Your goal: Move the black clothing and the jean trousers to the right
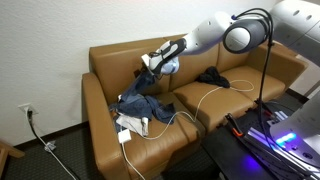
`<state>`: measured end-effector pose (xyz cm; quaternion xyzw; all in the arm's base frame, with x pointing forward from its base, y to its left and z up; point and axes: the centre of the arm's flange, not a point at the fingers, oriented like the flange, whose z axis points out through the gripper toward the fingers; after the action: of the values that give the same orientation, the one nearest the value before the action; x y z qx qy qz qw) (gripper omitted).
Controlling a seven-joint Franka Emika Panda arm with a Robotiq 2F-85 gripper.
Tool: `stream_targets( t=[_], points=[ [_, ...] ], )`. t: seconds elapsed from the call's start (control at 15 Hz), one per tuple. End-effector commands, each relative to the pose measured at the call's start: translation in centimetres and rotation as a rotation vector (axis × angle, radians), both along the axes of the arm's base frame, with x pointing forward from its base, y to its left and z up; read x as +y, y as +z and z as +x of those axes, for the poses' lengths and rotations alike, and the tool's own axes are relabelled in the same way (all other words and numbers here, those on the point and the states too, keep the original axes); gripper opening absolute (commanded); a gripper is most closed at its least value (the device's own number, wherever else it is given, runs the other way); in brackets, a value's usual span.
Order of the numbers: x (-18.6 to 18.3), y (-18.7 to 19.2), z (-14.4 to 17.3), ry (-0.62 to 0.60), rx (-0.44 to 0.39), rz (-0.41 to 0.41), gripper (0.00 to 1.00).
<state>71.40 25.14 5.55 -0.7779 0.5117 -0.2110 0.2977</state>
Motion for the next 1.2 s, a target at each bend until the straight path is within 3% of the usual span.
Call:
stream_targets(
  t=[0.0, 0.13, 0.33, 0.4, 0.53, 0.73, 0.8, 1.13],
  points=[
    [-2.6, 6.6, -5.2, -0.104, -0.193, -0.011, 0.01],
    [-3.7, 9.1, -6.3, -0.191, -0.312, 0.009, 0.01],
    [-5.2, 14.0, -4.6, -0.299, -0.378, 0.062, 0.01],
    [-2.3, 12.4, 1.5, -0.239, -0.308, 0.045, 0.01],
    [-2.0, 14.1, 1.9, -0.239, -0.317, 0.052, 0.03],
    [-1.9, 12.4, 1.5, -0.237, -0.296, 0.045, 0.01],
    [-3.2, 13.1, 1.8, -0.27, -0.304, 0.046, 0.01],
    [-13.5, 22.1, 1.9, -0.498, -0.495, 0.065, 0.01]
  ],
)
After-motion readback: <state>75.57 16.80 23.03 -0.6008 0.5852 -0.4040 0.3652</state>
